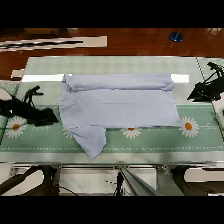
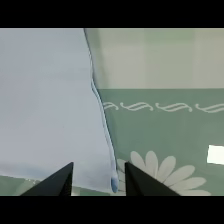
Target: Fold the shirts.
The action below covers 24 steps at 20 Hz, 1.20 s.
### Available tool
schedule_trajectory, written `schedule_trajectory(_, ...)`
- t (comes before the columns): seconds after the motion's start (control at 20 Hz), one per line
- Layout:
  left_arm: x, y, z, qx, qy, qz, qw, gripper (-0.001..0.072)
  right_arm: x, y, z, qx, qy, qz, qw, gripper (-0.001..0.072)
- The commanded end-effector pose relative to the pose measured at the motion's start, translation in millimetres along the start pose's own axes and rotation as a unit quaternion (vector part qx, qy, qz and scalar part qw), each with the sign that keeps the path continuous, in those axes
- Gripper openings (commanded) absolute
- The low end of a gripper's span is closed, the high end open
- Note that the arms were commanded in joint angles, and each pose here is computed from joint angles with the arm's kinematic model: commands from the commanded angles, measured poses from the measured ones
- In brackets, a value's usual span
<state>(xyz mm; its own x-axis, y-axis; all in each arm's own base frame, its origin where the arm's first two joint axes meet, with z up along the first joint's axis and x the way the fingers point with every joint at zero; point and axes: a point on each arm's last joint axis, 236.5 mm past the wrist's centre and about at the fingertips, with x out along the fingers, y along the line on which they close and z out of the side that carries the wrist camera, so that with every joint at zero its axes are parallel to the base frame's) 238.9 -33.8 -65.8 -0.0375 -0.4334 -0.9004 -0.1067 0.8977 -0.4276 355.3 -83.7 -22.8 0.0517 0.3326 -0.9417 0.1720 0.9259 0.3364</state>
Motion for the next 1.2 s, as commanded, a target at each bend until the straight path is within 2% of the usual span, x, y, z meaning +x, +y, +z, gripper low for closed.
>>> schedule_trajectory(0.0, 26.8, -4.5, -50.9, -0.001, 0.001, -0.021, 1.000, 0.0420, 4.3, -2.1, -5.8, -0.002, -0.062, -0.011, 0.998, 0.0411)
schedule_trajectory(0.15, 34.4, -29.0, -46.5, -0.001, -0.016, -0.081, 0.997, 0.0437, 9.6, -1.2, -15.8, -0.005, -0.062, -0.012, 0.998, 0.0410)
schedule_trajectory(0.2, 35.3, -31.1, -40.1, -0.008, -0.026, -0.088, 0.996, 0.0525, 10.8, -0.5, -18.5, -0.005, -0.058, -0.010, 0.998, 0.0410)
schedule_trajectory(0.25, 36.8, -31.0, -36.2, -0.014, -0.031, -0.091, 0.995, 0.0546, 11.0, 0.4, -20.2, -0.007, -0.054, -0.008, 0.998, 0.0410)
schedule_trajectory(0.55, 59.3, -25.7, -37.9, -0.033, 0.004, -0.092, 0.995, 0.0546, 11.1, 2.3, -20.1, -0.007, -0.054, -0.004, 0.998, 0.0410)
schedule_trajectory(0.75, 74.7, -43.8, -21.3, -0.037, -0.014, -0.108, 0.993, 0.0546, 11.2, 2.7, -20.6, -0.006, -0.053, -0.004, 0.999, 0.0409)
schedule_trajectory(0.9, 91.2, -50.6, -30.0, -0.026, 0.015, -0.103, 0.994, 0.0543, 10.1, 3.1, -21.6, -0.006, -0.053, -0.004, 0.999, 0.0409)
schedule_trajectory(0.95, 96.3, -51.3, -34.2, -0.029, 0.027, -0.101, 0.994, 0.0491, 9.8, 3.3, -21.7, -0.006, -0.053, -0.004, 0.999, 0.0409)
schedule_trajectory(1.05, 104.4, -49.9, -40.0, -0.039, 0.047, -0.100, 0.993, 0.0078, 7.6, 4.0, -21.4, -0.007, -0.056, -0.005, 0.998, 0.0408)
schedule_trajectory(1.1, 106.4, -49.1, -41.6, -0.042, 0.052, -0.101, 0.993, 0.0030, 5.3, 4.6, -21.2, -0.008, -0.060, -0.006, 0.998, 0.0409)
schedule_trajectory(1.15, 106.9, -48.8, -42.1, -0.043, 0.054, -0.101, 0.993, 0.0029, 2.6, 4.8, -21.0, -0.010, -0.063, -0.008, 0.998, 0.0408)
